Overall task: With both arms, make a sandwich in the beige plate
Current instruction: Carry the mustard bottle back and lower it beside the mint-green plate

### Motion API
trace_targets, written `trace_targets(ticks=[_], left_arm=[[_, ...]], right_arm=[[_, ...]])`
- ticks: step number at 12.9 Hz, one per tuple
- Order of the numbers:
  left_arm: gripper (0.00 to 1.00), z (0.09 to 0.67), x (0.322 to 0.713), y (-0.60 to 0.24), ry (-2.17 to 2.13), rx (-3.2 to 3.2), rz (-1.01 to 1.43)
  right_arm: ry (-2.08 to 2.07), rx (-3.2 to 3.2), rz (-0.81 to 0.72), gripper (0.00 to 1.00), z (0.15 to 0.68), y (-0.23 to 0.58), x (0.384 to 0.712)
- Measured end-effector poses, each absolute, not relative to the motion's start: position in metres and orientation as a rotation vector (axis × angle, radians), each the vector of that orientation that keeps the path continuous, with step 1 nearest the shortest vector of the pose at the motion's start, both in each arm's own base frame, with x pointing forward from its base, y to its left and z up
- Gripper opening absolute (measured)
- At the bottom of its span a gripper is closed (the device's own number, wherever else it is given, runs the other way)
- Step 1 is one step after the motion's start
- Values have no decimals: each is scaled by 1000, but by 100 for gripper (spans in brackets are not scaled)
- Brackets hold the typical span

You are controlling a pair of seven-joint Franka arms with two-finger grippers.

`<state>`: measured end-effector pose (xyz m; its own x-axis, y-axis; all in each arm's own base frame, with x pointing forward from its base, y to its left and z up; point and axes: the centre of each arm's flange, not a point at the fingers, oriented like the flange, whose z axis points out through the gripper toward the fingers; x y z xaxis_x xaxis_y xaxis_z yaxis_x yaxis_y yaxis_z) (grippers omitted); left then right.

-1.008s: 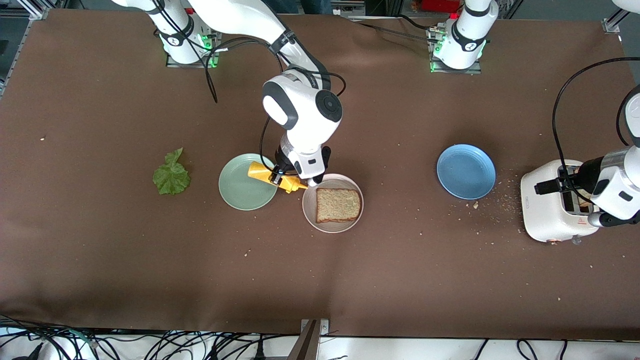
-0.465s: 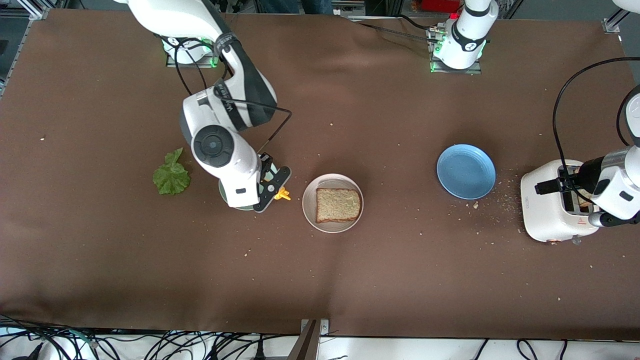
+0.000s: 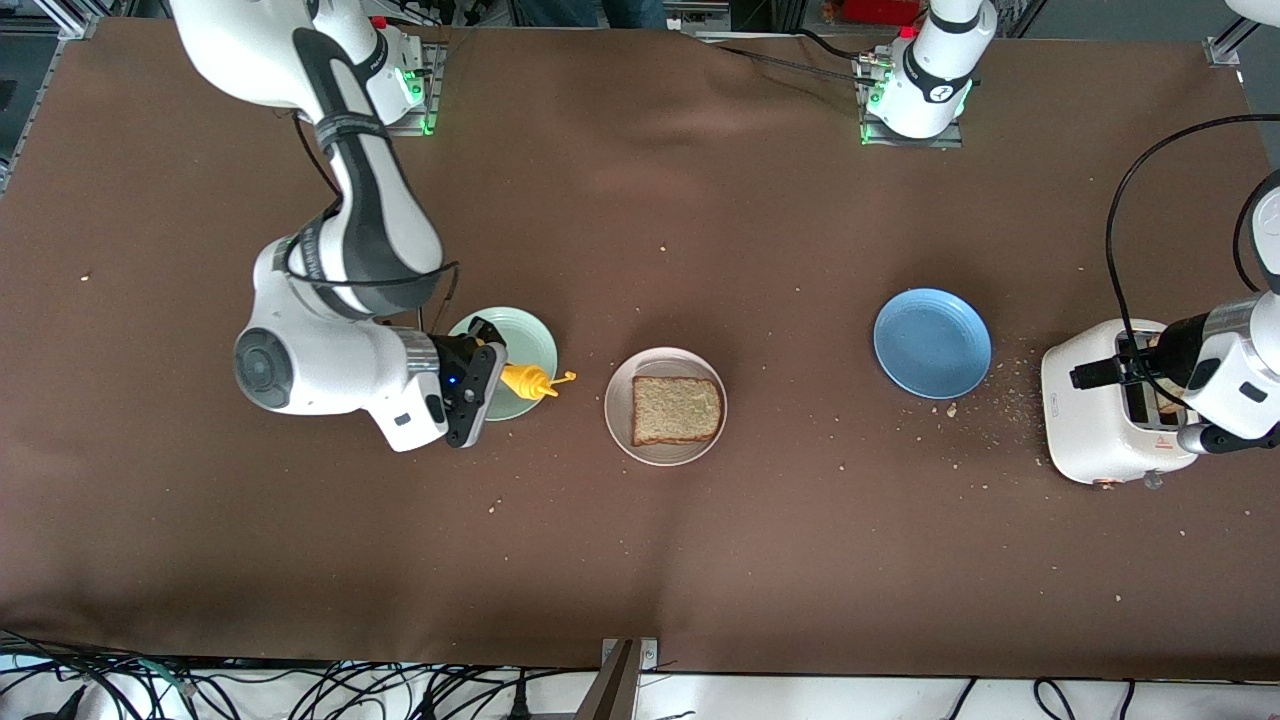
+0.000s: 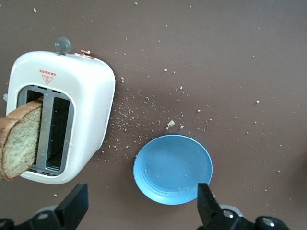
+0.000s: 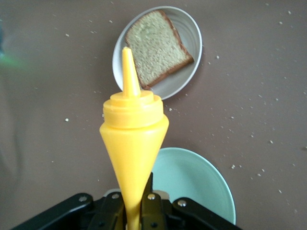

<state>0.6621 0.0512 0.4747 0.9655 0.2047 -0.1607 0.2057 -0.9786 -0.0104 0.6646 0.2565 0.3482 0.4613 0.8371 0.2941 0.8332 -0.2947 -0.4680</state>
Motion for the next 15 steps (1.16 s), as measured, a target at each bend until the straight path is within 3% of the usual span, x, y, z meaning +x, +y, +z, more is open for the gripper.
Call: trace_targets(ticks=[9, 15], left_arm=[[100, 475, 662, 52, 325, 3108, -253], [100, 475, 662, 52, 325, 3108, -253]], right_arm=[[-1456, -1580, -205, 6, 282, 101, 652], [-1567, -1243, -459, 6, 179, 12, 613]])
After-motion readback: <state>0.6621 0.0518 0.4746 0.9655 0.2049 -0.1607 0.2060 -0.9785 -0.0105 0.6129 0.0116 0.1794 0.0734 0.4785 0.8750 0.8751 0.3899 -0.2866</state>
